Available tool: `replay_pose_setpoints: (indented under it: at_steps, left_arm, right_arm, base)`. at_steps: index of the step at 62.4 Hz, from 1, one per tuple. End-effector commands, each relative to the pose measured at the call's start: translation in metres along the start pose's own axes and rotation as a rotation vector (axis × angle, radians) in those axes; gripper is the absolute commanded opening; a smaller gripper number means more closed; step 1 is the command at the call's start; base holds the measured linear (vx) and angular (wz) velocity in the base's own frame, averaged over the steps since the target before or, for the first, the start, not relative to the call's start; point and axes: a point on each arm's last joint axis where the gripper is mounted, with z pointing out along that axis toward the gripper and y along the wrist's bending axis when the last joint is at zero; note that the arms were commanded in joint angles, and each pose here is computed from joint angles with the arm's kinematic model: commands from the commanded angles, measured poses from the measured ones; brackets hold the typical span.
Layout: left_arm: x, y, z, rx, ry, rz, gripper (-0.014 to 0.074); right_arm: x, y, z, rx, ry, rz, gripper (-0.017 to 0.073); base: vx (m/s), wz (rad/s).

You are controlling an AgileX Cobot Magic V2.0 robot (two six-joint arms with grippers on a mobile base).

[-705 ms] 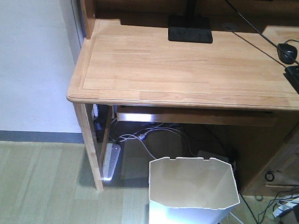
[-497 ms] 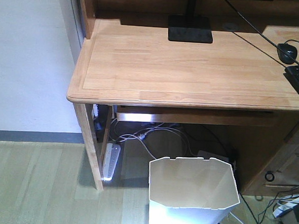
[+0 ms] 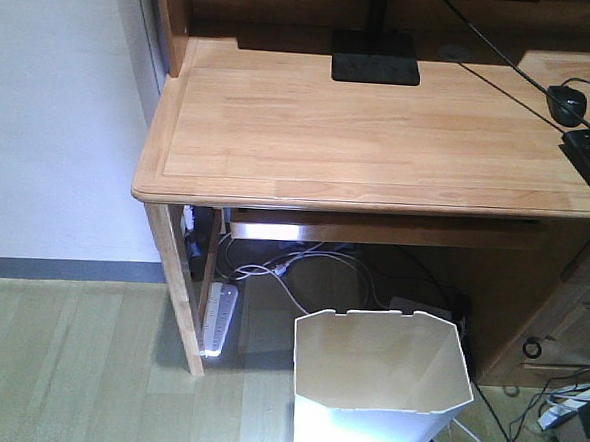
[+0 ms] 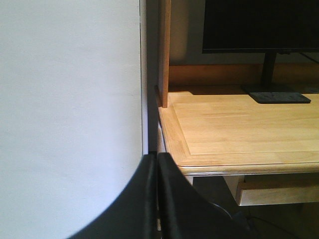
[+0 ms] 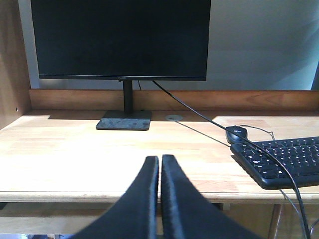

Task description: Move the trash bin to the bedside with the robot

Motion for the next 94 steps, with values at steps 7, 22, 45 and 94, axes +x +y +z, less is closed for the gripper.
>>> replay_pose_setpoints:
  at_steps: [7,22,45,94]
  left_arm:
    - [0.002,0.000,0.001,0.009,-0.060,-0.012,-0.0006]
    - [0.002,0.000,0.001,0.009,-0.060,-0.012,-0.0006]
    - [0.002,0.000,0.001,0.009,-0.060,-0.012,-0.0006]
    - [0.002,0.000,0.001,0.009,-0.060,-0.012,-0.0006]
  right_arm:
    - [-0.001,0.001,0.000,-0.006,-0.062,-0.018,-0.0010]
    - [-0.001,0.001,0.000,-0.006,-0.062,-0.018,-0.0010]
    - [-0.021,0.000,0.000,-0.010,-0.125,0.048,-0.0010]
    - [-0.038,0.000,0.094,0.012,0.495,0.104,-0.0010]
  base:
    - [0.00,0.00]
    - [0.00,0.00]
    - [0.00,0.00]
    - [0.00,0.00]
